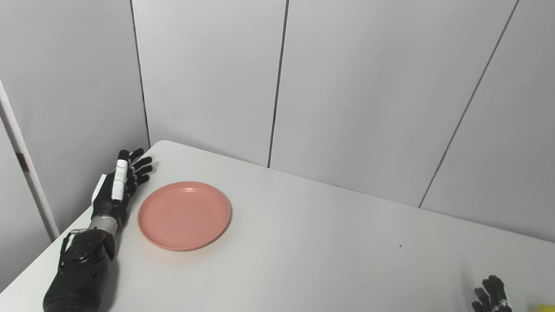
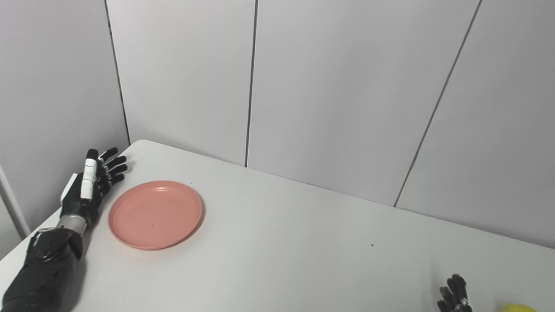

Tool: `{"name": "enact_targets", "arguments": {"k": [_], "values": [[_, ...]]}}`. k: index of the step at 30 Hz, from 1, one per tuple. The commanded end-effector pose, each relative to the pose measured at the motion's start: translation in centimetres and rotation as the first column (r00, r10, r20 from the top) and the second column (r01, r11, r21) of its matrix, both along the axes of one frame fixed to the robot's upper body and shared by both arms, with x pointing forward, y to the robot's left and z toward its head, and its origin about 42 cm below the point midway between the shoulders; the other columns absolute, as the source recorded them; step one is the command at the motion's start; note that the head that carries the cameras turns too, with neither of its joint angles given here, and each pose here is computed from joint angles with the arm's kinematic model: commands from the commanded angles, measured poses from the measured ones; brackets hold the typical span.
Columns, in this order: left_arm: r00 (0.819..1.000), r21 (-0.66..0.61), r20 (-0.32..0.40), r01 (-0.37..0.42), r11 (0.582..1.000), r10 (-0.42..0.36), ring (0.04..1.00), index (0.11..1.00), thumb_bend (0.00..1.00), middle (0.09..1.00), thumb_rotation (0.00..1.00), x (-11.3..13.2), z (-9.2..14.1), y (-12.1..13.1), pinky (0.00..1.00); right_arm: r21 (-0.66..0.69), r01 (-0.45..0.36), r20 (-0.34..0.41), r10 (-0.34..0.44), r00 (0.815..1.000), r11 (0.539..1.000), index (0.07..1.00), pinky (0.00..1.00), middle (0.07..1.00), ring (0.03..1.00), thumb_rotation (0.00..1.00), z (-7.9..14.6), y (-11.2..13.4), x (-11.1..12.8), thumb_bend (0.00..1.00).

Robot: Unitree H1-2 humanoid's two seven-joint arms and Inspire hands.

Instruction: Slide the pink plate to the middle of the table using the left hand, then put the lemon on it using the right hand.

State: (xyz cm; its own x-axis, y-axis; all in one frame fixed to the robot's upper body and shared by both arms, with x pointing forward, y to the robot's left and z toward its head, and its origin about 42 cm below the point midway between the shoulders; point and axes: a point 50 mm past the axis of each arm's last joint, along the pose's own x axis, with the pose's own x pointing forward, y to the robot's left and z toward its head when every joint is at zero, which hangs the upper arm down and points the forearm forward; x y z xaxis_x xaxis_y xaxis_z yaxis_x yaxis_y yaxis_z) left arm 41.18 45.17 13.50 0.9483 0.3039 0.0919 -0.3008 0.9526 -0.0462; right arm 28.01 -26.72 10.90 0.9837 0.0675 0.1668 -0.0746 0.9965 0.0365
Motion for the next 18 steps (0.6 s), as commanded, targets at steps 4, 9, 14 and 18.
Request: {"name": "enact_targets", "arguments": {"k": [4,9,14,18], "values": [[0.998,0.011,0.017,0.052,0.999,-0.052,0.816,0.828,0.86,0.808,0.98,0.4,0.3,-0.8,0.80,0.055,0.019,-0.151,-0.010,0.988,0.998,0.969,1.00,0.984,0.983,1.00,-4.1,0.8,-3.1,0.77],[0.997,0.002,0.024,0.077,0.997,-0.077,0.810,0.828,0.88,0.815,0.96,0.4,0.3,-1.7,0.75,0.056,0.017,-0.151,-0.008,0.989,0.998,0.964,1.00,0.981,0.976,1.00,-4.1,0.9,-3.1,0.78],[0.995,0.002,0.022,0.094,0.996,-0.094,0.813,0.857,0.87,0.822,0.96,0.2,0.1,-2.6,0.76,0.055,0.016,-0.148,-0.007,0.989,0.998,0.971,1.00,0.986,0.983,1.00,-4.0,0.9,-3.2,0.77],[0.993,0.001,0.024,0.113,0.994,-0.113,0.805,0.855,0.82,0.800,0.98,-0.1,0.3,-3.7,0.73,0.055,0.018,-0.144,-0.010,0.990,0.998,0.967,1.00,0.981,0.979,1.00,-4.0,0.9,-3.2,0.77]]}}
